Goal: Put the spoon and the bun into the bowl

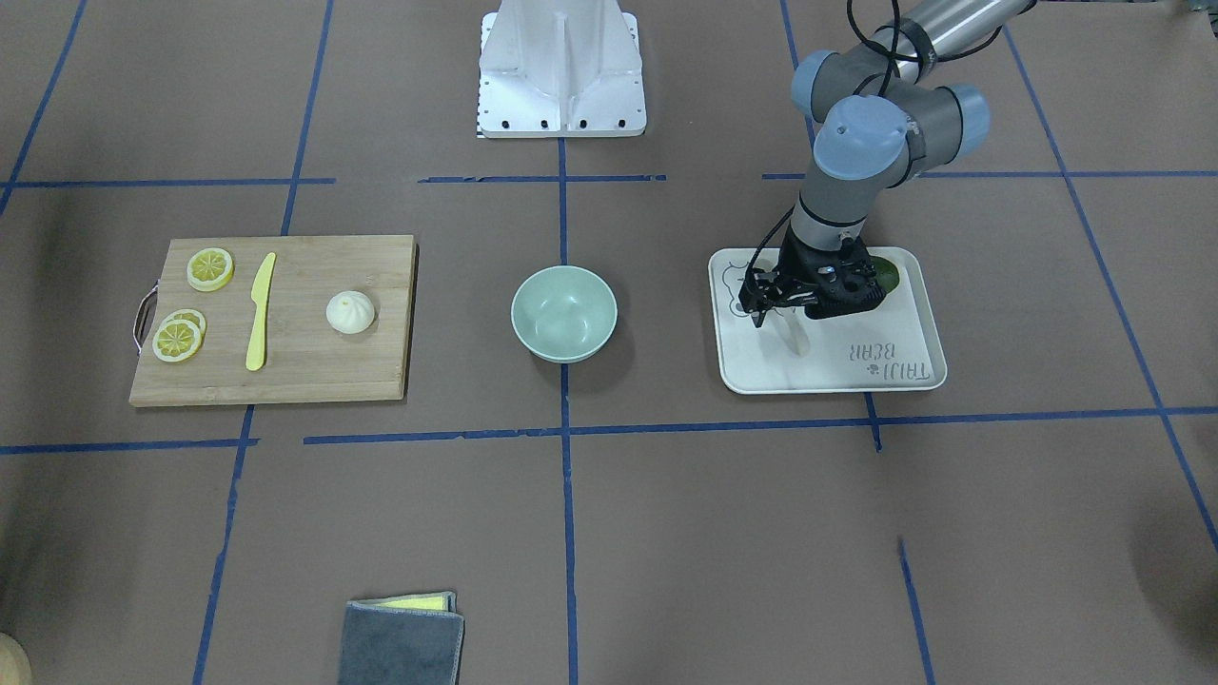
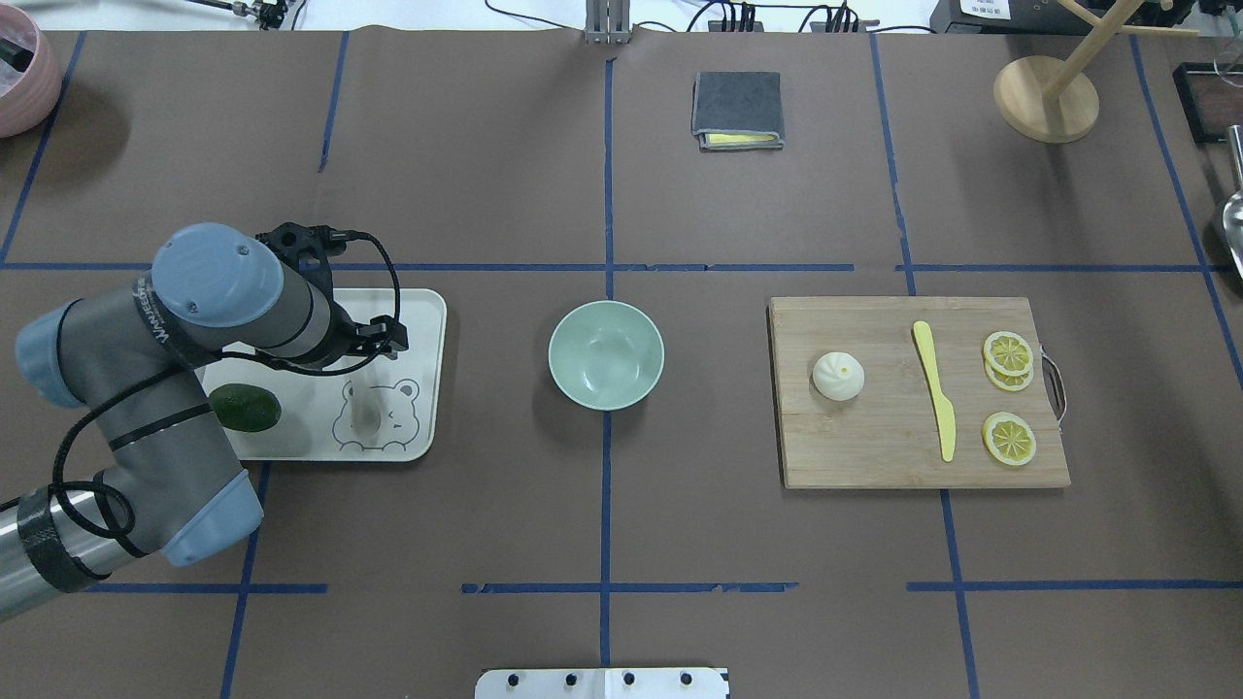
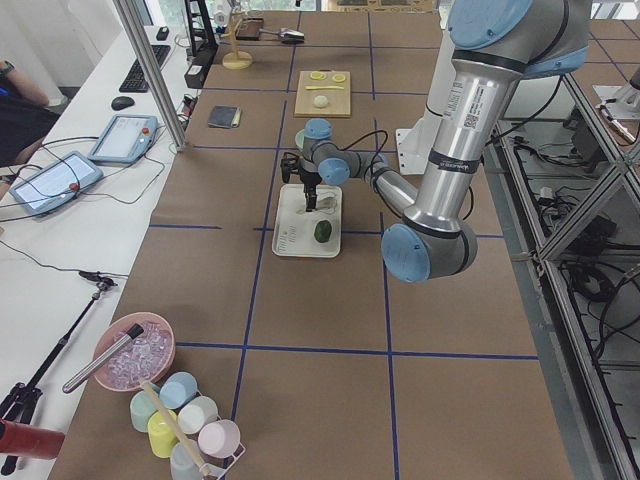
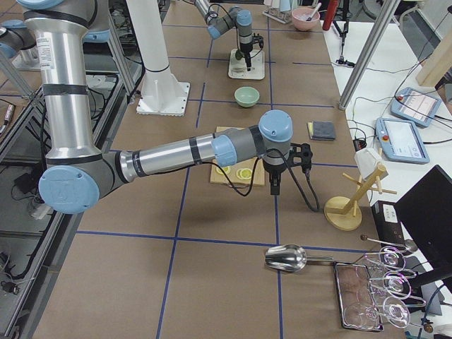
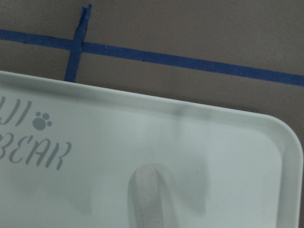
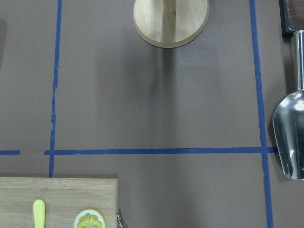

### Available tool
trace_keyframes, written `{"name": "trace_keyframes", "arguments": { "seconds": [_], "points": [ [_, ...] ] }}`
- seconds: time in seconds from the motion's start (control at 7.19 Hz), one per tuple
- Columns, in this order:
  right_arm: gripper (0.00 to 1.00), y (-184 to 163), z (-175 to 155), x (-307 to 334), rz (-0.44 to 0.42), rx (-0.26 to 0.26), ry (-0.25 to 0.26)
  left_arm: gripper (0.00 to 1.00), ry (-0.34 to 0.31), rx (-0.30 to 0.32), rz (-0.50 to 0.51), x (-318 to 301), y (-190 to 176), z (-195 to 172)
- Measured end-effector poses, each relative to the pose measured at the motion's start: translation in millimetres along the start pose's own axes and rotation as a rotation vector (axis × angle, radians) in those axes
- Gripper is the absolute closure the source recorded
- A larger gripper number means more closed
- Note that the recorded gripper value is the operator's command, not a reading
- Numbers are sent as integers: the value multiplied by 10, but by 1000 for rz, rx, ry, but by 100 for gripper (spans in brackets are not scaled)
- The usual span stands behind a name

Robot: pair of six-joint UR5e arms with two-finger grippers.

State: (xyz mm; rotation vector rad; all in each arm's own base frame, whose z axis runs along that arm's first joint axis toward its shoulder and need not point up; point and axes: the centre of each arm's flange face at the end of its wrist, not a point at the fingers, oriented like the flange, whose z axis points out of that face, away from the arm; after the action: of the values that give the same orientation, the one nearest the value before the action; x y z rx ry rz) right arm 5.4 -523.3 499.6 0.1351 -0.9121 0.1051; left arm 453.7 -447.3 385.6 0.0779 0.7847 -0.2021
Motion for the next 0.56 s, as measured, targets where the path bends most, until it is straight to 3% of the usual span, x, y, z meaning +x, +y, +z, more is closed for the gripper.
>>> {"name": "trace_keyframes", "arguments": {
  "seconds": [0.28, 0.56],
  "points": [
    [0, 47, 5, -250, 18, -2, -12, 46, -5, -7, 6, 11, 44, 52],
    [0, 62, 15, -376, 18, -5, -18, 83, -3, -6, 8, 16, 53, 46]
  ]
}}
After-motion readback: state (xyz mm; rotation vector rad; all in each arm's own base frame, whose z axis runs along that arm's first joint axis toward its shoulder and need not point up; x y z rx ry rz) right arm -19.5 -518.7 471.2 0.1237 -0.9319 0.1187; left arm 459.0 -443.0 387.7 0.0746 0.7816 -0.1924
